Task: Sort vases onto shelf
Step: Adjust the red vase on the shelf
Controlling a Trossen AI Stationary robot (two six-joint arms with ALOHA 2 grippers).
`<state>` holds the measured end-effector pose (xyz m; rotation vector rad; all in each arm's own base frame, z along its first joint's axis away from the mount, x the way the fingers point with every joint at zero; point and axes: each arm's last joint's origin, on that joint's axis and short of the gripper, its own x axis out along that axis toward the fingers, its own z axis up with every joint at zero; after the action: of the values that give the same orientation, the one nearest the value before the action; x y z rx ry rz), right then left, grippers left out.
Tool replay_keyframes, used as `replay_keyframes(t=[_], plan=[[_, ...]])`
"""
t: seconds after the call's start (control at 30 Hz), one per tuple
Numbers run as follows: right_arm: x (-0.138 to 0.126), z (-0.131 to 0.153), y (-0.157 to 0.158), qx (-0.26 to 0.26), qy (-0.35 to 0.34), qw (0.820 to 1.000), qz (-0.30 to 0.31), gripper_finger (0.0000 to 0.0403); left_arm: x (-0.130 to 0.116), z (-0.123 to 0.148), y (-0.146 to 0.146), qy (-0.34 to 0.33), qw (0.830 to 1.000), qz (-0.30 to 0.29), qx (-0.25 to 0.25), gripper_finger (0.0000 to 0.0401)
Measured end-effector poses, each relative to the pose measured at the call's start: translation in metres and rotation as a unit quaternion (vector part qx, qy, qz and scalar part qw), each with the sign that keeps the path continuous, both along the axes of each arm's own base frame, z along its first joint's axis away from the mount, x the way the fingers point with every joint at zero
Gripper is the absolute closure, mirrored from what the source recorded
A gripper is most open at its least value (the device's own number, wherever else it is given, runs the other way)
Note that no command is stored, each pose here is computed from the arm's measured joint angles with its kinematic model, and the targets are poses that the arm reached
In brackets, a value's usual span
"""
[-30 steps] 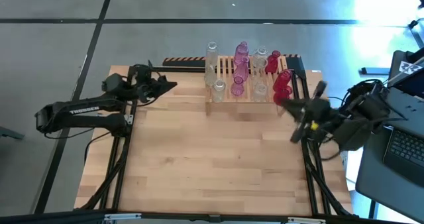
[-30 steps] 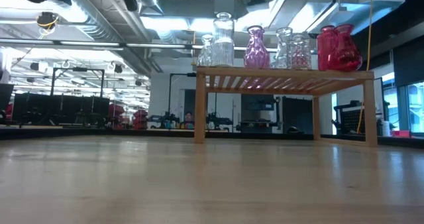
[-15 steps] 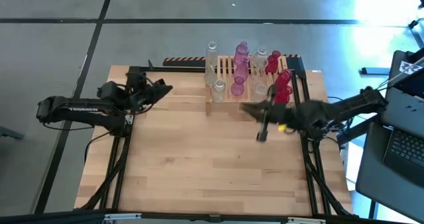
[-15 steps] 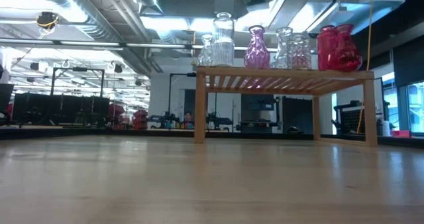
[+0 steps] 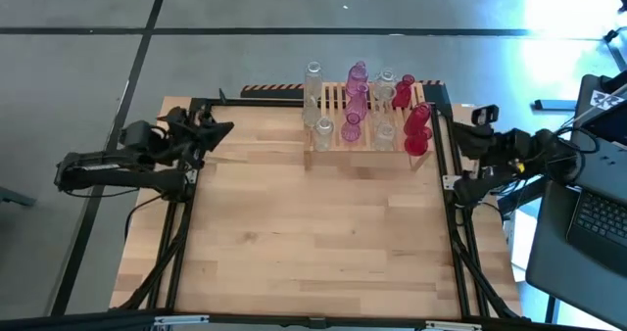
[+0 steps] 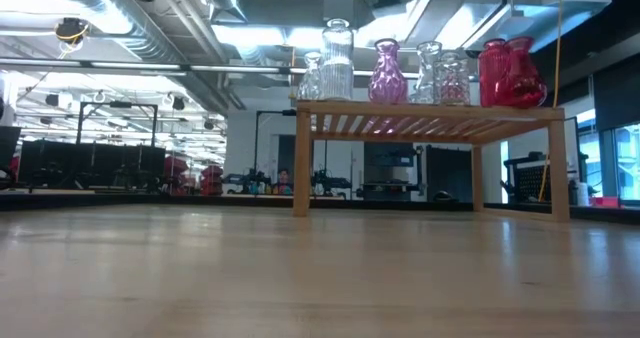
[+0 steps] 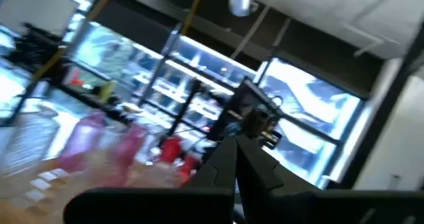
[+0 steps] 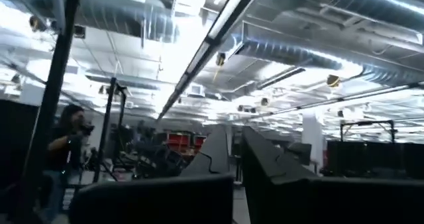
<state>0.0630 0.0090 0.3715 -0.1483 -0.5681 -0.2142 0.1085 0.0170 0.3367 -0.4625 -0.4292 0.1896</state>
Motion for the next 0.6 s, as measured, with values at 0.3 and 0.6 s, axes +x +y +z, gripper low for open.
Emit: replay_keyframes(t=[0.3,0.6], plan=[[-0.052,-0.035,-0.020,-0.012,0.079,0.996,-0.035,0.0403,-0.032,-0.011,0.000,0.033,0.998,0.062,0.005,0.0401],[-0.058,-0.035,-0.020,-0.035,0.124,0.992,0.008,0.0403,-0.025,-0.072,0.001,0.011,0.998,0.044,-0.051,0.0401]])
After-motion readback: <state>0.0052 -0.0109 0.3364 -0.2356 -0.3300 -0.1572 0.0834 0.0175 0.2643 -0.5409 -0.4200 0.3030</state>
